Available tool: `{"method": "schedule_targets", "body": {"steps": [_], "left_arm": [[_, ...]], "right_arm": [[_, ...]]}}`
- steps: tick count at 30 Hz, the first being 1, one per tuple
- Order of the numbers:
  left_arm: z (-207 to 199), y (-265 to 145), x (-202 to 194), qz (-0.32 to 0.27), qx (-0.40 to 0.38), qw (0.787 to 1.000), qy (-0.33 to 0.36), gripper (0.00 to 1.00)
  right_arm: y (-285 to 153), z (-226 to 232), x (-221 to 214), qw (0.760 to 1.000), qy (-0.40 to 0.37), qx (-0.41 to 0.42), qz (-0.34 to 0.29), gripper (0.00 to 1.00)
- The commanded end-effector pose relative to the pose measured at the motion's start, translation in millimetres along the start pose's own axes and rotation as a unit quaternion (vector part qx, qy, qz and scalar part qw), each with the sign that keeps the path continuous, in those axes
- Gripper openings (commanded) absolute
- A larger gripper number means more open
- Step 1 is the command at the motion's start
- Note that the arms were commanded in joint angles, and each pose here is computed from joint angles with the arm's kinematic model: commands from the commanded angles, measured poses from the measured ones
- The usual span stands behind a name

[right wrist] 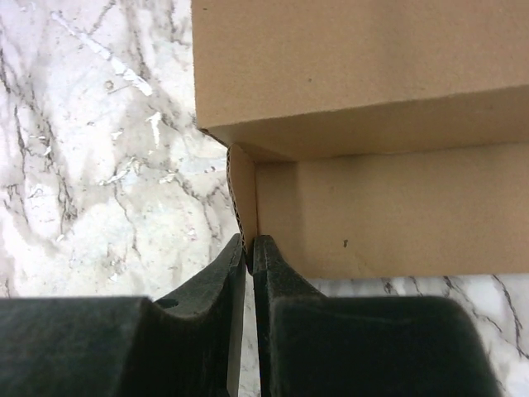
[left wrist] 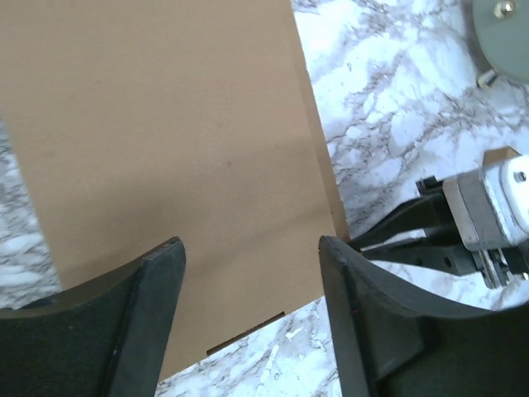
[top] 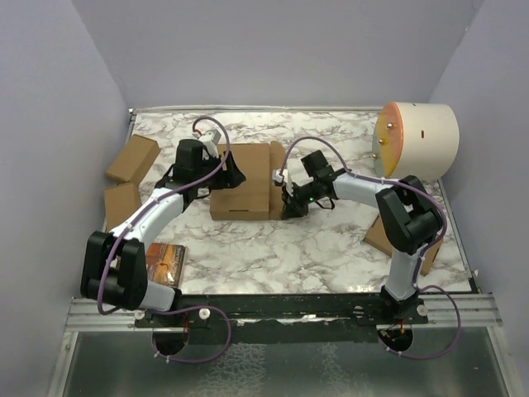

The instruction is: Fold the paper box

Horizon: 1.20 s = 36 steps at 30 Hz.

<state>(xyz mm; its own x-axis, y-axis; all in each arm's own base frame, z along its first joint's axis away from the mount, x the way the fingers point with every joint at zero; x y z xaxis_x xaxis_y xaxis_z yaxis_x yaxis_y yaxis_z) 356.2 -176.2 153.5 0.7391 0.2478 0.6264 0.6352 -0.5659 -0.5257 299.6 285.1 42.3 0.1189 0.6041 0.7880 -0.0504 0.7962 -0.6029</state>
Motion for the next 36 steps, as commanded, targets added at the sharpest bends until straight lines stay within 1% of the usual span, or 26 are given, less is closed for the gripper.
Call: {"method": "schedule_targets", "body": {"steps": [1,2,4,7,10,12,16,19,21,22,23,27,30,33,36], "left_arm": [[17.5,-20.6,11.3,-0.057,0.054,0.997,0.028,0.72],[18.8,-22.1,9.5,-0.056,0.055,0.996,0.031,0.74],[21.7,-23.4,5.9,-0.048,0.057,0.997,0.033,0.75],[27.3,-24.3,2.7,-0.042,0.055,0.997,0.025,0.76],[31.4,-26.9,5.8,-0.05,0.05,0.997,0.016,0.76],[34.1,-30.2,10.7,-0.059,0.048,0.997,0.009,0.76],[43.2,-33.2,18.8,-0.069,0.052,0.996,-0.001,0.77],[51.8,-30.1,19.3,-0.061,0.059,0.996,-0.019,0.77],[55.4,-27.2,18.7,-0.056,0.061,0.996,-0.027,0.77],[57.2,-25.7,18.5,-0.054,0.063,0.996,-0.028,0.77],[59.3,-25.0,20.0,-0.056,0.067,0.996,-0.028,0.77],[72.1,-20.4,21.5,-0.043,0.095,0.994,-0.015,0.77],[78.4,-14.9,17.1,-0.027,0.101,0.994,-0.015,0.77],[83.9,-10.0,11.6,-0.013,0.105,0.994,-0.017,0.75],[87.3,-6.4,6.5,-0.001,0.105,0.994,-0.021,0.74]], "right_arm": [[-1.9,21.3,11.7,0.999,-0.031,0.029,-0.015,0.11],[-0.8,26.5,10.6,0.999,-0.035,0.039,-0.013,0.13],[-0.9,34.2,8.6,0.998,-0.039,0.054,-0.009,0.23],[-5.8,32.7,10.5,0.998,-0.044,0.05,-0.003,0.36],[-19.3,24.5,19.9,0.998,-0.046,0.04,-0.013,0.46],[-32.5,16.2,26.3,0.998,-0.049,0.027,-0.023,0.49],[-62.8,-9.5,42.4,0.997,-0.045,-0.017,-0.056,0.52],[-78.4,-52.4,52.5,0.993,-0.005,-0.101,-0.065,0.53],[-87.2,-86.5,63.4,0.982,0.034,-0.165,-0.084,0.58],[-89.2,-103.1,66.8,0.976,0.056,-0.19,-0.093,0.63],[-91.0,-118.4,73.0,0.971,0.072,-0.205,-0.103,0.65],[-74.9,-159.0,87.0,0.971,0.099,-0.18,-0.12,0.65],[-63.5,-190.1,95.2,0.972,0.111,-0.168,-0.124,0.65],[-58.0,-220.4,96.3,0.966,0.139,-0.171,-0.132,0.65],[-55.3,-247.1,84.9,0.955,0.173,-0.199,-0.135,0.62]]}}
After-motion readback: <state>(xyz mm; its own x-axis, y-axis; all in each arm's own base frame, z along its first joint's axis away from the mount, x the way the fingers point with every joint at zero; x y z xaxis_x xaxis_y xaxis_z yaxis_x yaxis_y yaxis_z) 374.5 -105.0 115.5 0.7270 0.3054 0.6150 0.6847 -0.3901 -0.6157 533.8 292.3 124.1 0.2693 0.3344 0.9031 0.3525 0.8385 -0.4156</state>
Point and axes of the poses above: each gripper's point midway between its finger pads, its own y axis out along the fingers, its own z axis along the line the jaws close on, x = y × z, the point moved 1 cm from there along -y, back along the fingers, and after that the axes turned 5 degrees about -y, right-handed, at the moved point
